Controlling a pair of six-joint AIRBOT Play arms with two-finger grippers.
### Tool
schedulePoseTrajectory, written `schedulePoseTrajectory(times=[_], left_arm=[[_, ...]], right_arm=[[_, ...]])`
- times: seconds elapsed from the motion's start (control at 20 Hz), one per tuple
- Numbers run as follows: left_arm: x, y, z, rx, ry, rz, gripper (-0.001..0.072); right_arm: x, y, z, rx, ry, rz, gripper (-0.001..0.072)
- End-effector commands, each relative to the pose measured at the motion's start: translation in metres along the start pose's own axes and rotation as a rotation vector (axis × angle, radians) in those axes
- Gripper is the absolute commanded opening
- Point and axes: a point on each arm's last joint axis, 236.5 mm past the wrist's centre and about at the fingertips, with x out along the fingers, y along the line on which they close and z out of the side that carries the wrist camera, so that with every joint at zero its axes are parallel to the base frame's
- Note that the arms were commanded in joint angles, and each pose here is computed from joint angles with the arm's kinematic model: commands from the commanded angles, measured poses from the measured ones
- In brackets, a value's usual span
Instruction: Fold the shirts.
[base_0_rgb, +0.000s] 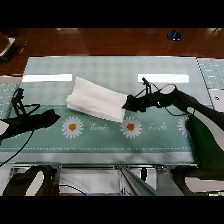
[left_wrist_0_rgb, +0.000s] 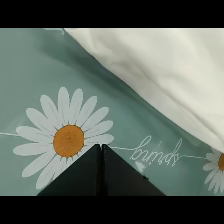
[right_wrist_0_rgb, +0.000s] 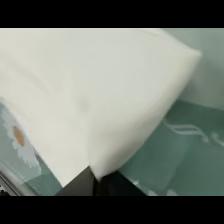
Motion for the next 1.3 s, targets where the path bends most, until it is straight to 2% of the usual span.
schedulePoseTrajectory(times=[0.0,0.15,0.2,0.4,0.7,1.0,1.25], left_arm=[[0.0,0.0,0.001,0.0,-0.004,0.001,0.0018],[0.0,0.0,0.002,0.0,-0.008,0.001,0.0018],[0.0,0.0,0.002,0.0,-0.008,0.001,0.0018],[0.0,0.0,0.002,0.0,-0.007,0.001,0.0018],[0.0,0.0,0.005,0.0,-0.021,0.001,0.0018],[0.0,0.0,0.018,0.0,-0.077,0.001,0.0018],[-0.001,-0.001,0.028,-0.005,-0.12,-0.005,0.0018]], right_arm=[[-0.032,0.047,0.021,-0.235,0.032,-0.04,0.0019],[-0.097,0.114,0.039,-0.404,-0.031,-0.038,0.0019],[-0.125,0.125,0.048,-0.467,-0.075,-0.08,0.0019],[-0.236,0.121,0.086,-0.451,-0.3,-0.258,0.0019],[-0.367,0.055,0.074,-0.183,-0.443,-0.366,0.0018],[-0.462,-0.012,0.009,0.211,-0.561,-0.447,0.0018],[-0.493,-0.047,-0.058,0.441,-0.64,-0.559,0.0018]])
